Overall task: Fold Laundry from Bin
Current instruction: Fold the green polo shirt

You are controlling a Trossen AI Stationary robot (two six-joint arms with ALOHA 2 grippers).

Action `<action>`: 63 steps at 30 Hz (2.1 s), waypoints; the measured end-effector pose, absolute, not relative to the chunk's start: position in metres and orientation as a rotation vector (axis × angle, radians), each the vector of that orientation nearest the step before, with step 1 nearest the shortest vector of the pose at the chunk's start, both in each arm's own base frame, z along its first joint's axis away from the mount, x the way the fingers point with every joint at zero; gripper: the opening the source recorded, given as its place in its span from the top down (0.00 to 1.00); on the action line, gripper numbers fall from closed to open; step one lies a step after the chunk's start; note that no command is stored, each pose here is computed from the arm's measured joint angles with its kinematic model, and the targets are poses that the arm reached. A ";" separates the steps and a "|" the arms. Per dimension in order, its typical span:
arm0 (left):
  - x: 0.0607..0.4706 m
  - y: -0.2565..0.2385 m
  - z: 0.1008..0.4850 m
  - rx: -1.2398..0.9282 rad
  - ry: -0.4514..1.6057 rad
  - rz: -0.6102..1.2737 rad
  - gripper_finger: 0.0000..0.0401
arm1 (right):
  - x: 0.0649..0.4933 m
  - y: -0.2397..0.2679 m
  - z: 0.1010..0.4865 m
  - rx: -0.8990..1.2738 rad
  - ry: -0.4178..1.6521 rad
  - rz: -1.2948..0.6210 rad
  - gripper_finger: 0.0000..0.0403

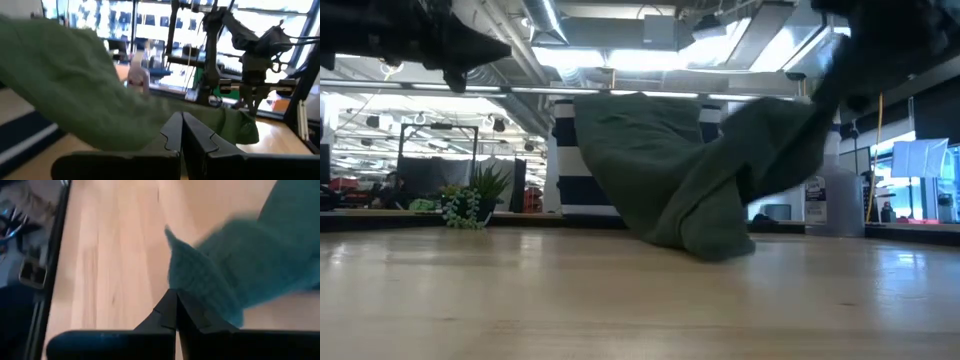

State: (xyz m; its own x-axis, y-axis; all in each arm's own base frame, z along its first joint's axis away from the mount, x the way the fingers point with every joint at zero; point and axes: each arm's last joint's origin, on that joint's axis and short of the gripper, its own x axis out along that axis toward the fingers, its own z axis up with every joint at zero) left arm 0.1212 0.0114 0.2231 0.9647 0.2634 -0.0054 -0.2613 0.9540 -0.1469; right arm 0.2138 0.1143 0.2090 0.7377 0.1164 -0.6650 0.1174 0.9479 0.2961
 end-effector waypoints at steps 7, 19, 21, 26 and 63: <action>0.135 0.009 0.212 -0.171 0.079 0.252 1.00 | 0.212 0.123 0.176 0.426 0.955 0.065 1.00; 0.145 0.009 0.208 -0.186 0.101 0.252 1.00 | 0.222 0.130 0.207 0.339 0.881 0.194 0.82; 0.145 0.009 0.207 -0.186 0.106 0.253 1.00 | 0.224 0.133 0.217 0.328 0.903 0.249 0.74; 0.145 0.009 0.208 -0.186 0.103 0.252 1.00 | 0.229 0.129 0.245 0.156 0.876 0.111 0.55; 0.146 0.009 0.208 -0.160 0.099 0.251 1.00 | 0.268 -0.215 0.326 -0.142 0.384 -0.682 0.46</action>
